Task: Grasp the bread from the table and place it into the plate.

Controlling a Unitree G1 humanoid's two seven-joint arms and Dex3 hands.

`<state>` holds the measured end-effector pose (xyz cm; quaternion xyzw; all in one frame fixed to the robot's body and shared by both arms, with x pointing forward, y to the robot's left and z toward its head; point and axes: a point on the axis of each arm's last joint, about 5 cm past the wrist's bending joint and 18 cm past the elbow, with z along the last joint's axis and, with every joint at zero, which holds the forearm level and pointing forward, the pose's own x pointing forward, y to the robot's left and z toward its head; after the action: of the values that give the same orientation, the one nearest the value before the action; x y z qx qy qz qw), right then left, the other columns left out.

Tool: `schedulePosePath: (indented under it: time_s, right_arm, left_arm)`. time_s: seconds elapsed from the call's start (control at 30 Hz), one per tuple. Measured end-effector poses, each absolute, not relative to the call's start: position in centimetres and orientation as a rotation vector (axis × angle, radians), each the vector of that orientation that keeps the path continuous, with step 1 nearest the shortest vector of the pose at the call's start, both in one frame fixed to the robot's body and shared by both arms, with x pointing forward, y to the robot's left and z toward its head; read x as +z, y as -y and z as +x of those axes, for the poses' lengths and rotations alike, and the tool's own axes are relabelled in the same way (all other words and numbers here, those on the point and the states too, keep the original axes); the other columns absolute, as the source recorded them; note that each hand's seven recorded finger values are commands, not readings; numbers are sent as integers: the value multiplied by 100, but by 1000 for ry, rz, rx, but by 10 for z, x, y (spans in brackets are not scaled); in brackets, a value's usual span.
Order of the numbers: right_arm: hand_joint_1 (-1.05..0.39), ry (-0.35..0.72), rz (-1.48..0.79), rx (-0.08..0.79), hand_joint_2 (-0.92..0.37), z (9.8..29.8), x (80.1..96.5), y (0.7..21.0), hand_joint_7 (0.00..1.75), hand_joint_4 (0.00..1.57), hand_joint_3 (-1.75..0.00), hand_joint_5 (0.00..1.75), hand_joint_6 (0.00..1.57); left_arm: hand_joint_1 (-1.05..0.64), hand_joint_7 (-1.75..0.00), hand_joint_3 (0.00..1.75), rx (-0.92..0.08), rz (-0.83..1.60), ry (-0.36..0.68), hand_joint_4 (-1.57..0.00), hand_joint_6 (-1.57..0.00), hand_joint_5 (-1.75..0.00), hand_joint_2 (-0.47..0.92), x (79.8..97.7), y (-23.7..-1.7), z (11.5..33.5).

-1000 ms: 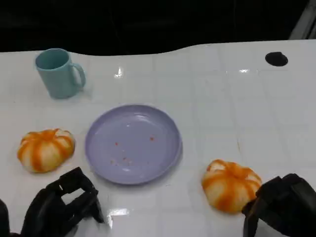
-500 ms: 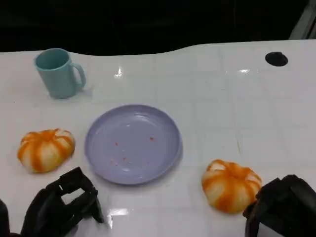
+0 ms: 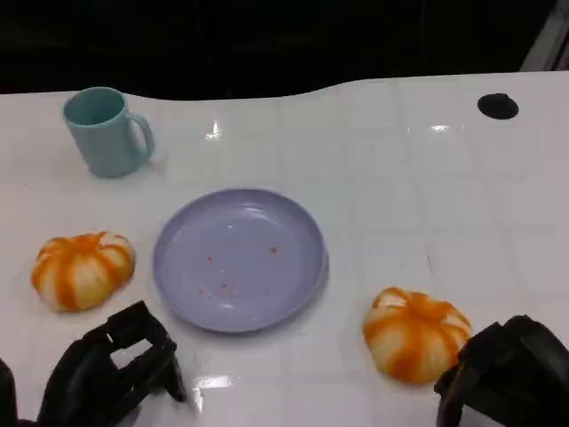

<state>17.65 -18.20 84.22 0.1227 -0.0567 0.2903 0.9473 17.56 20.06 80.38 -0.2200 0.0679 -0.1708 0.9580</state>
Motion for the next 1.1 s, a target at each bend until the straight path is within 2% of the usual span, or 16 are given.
schedulePosePath:
  time_s: [0.07, 0.13, 0.27, 0.3, 0.33, 0.4, 0.47, 0.53, 0.67, 0.9, 1.03, 1.1]
  right_arm:
    - [-99, 130, 263, 583, -75, 177, 843, 181, 13, 155, -1, 50, 157]
    - [-95, 157, 286, 568, -77, 176, 843, 178, 6, 145, -1, 42, 150]
    - [-98, 254, 231, 547, -85, 176, 848, 176, 0, 123, -3, 33, 129]
    - [-99, 277, 201, 543, -88, 176, 849, 176, 0, 113, -2, 32, 119]
    - [-99, 294, 161, 544, -90, 177, 851, 176, 0, 100, -2, 40, 111]
    - [-100, 318, 73, 551, -92, 177, 855, 178, 0, 68, -2, 73, 99]
    - [-101, 346, -35, 563, -92, 178, 859, 180, 0, 47, -3, 93, 90]
    - [-101, 374, -113, 559, -92, 179, 863, 181, 0, 32, -5, 105, 82]
    - [-100, 429, -244, 548, -92, 181, 868, 180, 0, 5, -13, 114, 62]
    - [-103, 462, -479, 502, -92, 182, 872, 179, 1, 0, -23, 72, 34]
    - [-105, 497, -642, 457, -92, 185, 878, 175, 1, 0, -31, 27, 15]
    - [-104, 510, -725, 437, -92, 186, 882, 173, 2, 0, -32, 13, 11]
  left_arm:
    - [-51, -141, 14, -346, -446, -138, -78, -72, -170, 92, 804, -201, 176]
    - [-51, -140, 14, -346, -446, -138, -78, -72, -170, 92, 804, -201, 176]
    - [-52, -141, 14, -347, -445, -137, -78, -72, -171, 92, 804, -200, 176]
    - [-52, -141, 14, -348, -445, -137, -78, -72, -171, 92, 804, -200, 176]
    - [-51, -141, 14, -347, -445, -137, -78, -72, -171, 92, 804, -200, 176]
    - [-51, -141, 15, -347, -445, -137, -78, -71, -170, 92, 804, -200, 176]
    - [-51, -142, 15, -347, -445, -137, -78, -71, -170, 92, 804, -200, 176]
    - [-52, -142, 15, -347, -445, -137, -78, -72, -170, 92, 804, -200, 176]
    - [-52, -142, 15, -347, -442, -135, -78, -72, -170, 92, 804, -200, 176]
    - [-52, -143, 14, -346, -444, -135, -78, -71, -170, 92, 804, -200, 176]
    - [-52, -143, 14, -346, -445, -136, -79, -71, -171, 92, 804, -200, 176]
    - [-52, -144, 14, -347, -444, -135, -79, -71, -171, 92, 804, -200, 176]
